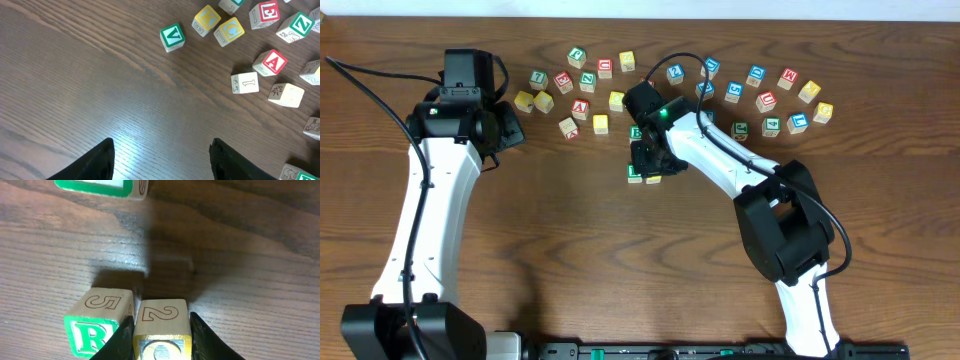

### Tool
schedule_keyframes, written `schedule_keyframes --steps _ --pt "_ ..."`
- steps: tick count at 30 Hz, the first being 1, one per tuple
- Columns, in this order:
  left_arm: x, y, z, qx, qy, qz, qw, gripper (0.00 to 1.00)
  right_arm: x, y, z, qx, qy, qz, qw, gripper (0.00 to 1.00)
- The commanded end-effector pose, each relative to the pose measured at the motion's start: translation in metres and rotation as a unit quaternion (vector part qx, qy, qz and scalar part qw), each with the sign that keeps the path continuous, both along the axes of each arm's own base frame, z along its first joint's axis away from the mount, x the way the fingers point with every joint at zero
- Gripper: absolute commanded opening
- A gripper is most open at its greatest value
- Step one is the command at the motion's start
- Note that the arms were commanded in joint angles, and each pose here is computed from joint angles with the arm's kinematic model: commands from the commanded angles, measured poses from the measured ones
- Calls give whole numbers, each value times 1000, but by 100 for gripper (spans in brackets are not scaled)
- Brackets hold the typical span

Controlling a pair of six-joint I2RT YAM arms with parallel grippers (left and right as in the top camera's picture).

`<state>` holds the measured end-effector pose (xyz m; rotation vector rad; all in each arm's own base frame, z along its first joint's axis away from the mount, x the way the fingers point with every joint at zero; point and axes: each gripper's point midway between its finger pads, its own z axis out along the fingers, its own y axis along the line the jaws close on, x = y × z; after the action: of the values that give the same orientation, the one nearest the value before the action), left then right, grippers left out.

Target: Spell out ROBOT

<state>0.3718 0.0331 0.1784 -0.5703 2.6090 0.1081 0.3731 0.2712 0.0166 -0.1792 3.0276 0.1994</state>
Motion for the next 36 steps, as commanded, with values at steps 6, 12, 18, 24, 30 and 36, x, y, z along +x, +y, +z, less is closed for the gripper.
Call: schedule_keyframes --steps 6,12,18,24,30,36 --pt "3 4 3 10 -1 0 1000 60 -5 4 -4 -1 8 -19 1000 29" --pt "3 4 3 10 -1 0 1000 60 -8 2 -5 -3 15 -20 1000 34" --pt "3 4 3 10 -1 0 1000 60 -7 2 -3 -1 15 -20 1000 36" --pt "3 4 3 10 -1 0 1000 60 5 0 17 3 6 -17 1000 37" --pt "3 4 3 10 -1 0 1000 60 14 1 53 5 -3 3 1000 38" --pt "3 4 2 10 -1 0 1000 60 38 15 97 34 -58 21 998 44"
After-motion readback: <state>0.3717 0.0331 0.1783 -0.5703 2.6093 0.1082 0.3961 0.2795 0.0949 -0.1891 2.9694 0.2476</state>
